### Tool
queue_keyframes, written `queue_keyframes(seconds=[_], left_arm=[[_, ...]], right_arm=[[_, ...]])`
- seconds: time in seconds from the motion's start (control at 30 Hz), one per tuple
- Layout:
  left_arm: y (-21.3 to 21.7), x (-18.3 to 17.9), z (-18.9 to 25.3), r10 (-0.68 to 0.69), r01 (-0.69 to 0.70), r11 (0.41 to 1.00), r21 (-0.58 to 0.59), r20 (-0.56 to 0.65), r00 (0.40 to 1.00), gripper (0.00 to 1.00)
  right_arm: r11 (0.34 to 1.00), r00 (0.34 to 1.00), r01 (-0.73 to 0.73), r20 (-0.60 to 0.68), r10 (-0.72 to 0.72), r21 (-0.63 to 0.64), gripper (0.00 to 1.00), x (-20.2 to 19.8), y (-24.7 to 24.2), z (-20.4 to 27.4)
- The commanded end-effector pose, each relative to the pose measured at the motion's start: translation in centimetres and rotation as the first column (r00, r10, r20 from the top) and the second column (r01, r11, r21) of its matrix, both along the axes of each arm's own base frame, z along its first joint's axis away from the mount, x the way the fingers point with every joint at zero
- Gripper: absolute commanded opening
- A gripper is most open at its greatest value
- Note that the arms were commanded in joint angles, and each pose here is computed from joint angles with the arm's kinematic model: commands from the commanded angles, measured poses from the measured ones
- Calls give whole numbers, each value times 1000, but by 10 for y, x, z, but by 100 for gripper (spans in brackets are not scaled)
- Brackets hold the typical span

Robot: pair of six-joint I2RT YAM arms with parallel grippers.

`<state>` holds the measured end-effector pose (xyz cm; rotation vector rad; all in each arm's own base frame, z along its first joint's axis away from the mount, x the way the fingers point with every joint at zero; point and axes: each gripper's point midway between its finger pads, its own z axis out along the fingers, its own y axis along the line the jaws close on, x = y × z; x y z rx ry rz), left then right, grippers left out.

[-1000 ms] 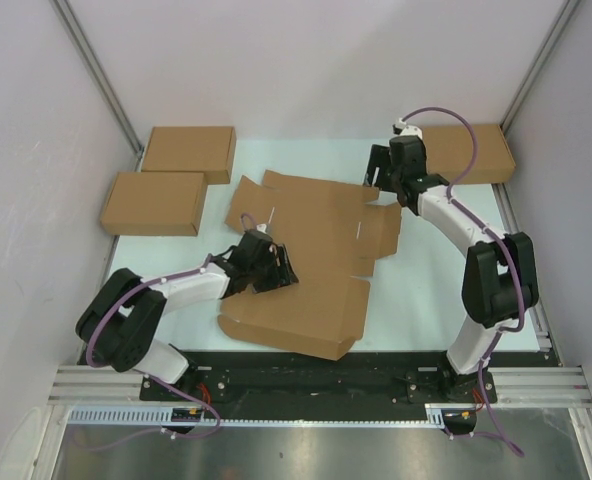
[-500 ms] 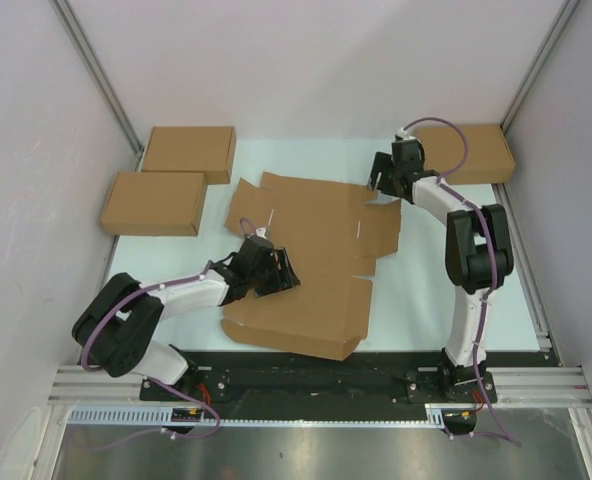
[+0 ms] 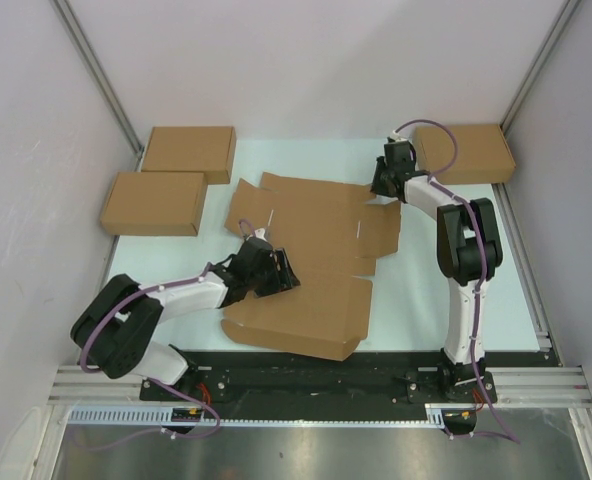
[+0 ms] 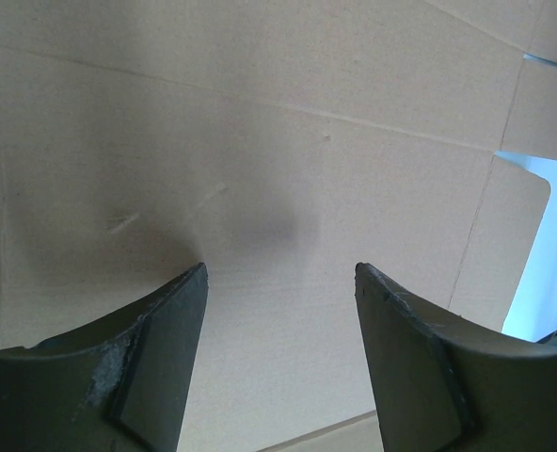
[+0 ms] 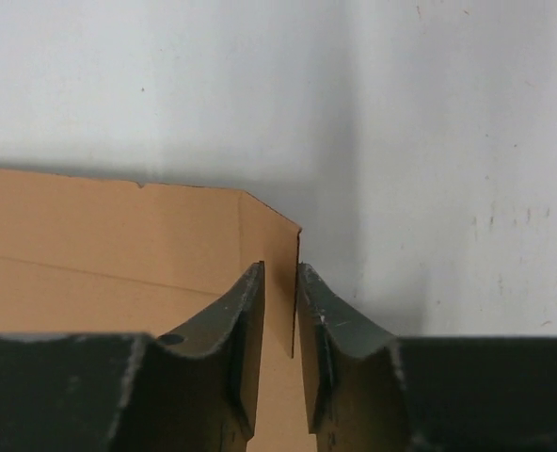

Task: Fold the paper box

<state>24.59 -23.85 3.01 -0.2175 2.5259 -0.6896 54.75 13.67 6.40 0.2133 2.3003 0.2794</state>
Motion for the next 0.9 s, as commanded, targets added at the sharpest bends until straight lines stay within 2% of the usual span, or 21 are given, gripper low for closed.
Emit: queue_keyframes(seconds=[0.0, 0.07, 0.1, 0.33, 0.47, 0.53, 0.67, 0.87], left_arm=[[7, -26, -31, -20, 25, 999, 42, -108, 994, 71], [7, -28, -35, -19, 24, 999, 40, -119, 993, 71], [2, -24, -34, -25, 28, 999, 22, -108, 994, 71], [-25, -15, -25, -84, 81, 996, -39, -85, 993, 71], [-45, 4, -6, -116, 114, 992, -50, -55, 992, 71], [-42, 10, -3, -109, 108, 994, -17, -63, 992, 71], [-46, 31, 27, -97, 97, 995, -39, -4, 995, 73], [-27, 50, 75, -50, 55, 998, -42, 106, 993, 76]], right_arm=[[1000, 998, -21, 59, 20, 22, 17, 9, 12, 11], [999, 998, -21, 63, 19, 25, 10, 6, 12, 13], [1000, 998, -17, 68, 16, 20, 0, 4, 11, 15], [999, 995, 13, 99, -10, -32, 0, -16, -8, 49], [996, 995, 51, 94, -44, -70, 0, -37, -21, 60], [995, 993, 60, 102, -51, -84, 0, -50, -22, 65], [989, 990, 83, 121, -68, -123, 0, -62, -23, 80], [979, 984, 79, 172, -46, -188, 0, -81, -13, 110]])
